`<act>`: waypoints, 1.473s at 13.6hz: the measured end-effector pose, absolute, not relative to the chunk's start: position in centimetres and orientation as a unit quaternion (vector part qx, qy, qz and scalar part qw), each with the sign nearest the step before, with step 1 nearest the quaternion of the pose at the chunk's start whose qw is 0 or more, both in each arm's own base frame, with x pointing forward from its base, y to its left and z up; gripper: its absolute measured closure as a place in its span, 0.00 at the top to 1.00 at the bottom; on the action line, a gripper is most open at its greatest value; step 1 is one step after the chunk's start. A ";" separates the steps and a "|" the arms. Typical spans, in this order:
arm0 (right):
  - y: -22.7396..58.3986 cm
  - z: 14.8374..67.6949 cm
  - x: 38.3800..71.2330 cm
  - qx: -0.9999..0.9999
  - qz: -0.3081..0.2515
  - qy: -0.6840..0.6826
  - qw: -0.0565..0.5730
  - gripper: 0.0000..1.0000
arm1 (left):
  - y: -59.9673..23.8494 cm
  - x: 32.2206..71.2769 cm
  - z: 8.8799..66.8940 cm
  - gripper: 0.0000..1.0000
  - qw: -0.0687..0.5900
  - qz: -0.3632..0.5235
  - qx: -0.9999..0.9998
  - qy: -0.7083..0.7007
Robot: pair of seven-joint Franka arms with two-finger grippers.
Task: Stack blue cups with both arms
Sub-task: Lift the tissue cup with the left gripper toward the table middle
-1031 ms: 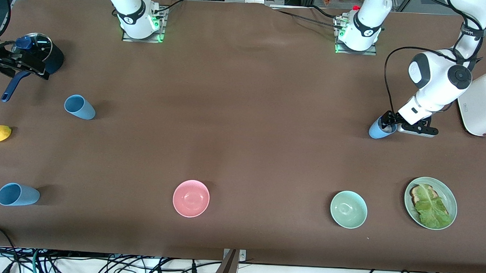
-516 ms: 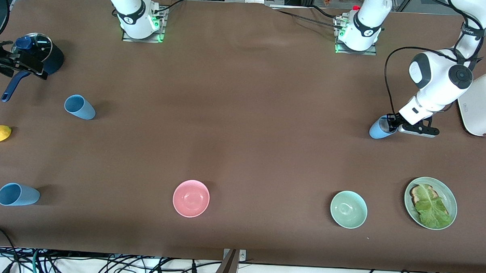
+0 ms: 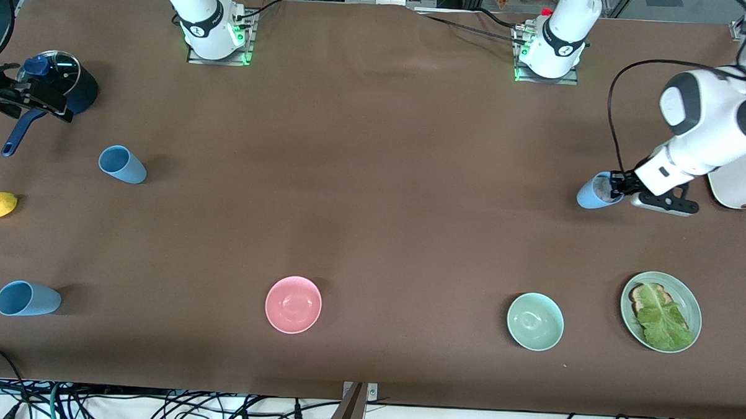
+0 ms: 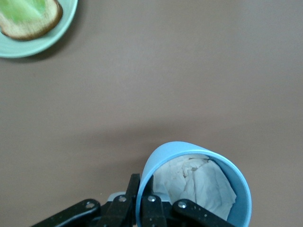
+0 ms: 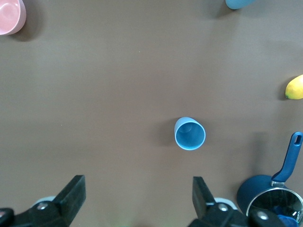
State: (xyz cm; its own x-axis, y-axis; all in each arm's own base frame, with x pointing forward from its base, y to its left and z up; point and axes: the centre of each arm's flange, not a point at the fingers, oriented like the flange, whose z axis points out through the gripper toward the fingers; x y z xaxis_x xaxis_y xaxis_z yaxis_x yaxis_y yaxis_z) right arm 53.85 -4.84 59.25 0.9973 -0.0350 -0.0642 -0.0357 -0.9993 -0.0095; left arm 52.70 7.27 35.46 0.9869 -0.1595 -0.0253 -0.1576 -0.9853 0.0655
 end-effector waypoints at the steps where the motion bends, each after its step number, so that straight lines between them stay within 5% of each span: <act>1: -4.8 59.2 53.9 -0.999 0.032 0.018 0.005 1.00 | 6.8 53.7 37.7 0.05 0.033 -0.015 0.996 -0.087; 11: -5.4 59.2 53.8 -0.999 0.033 0.022 0.006 1.00 | -4.7 57.2 48.0 0.05 0.018 -0.012 0.997 -0.075; 20: -6.0 59.1 53.8 -0.999 0.034 0.026 0.006 1.00 | -29.7 52.6 49.9 0.05 0.020 -0.013 0.995 0.102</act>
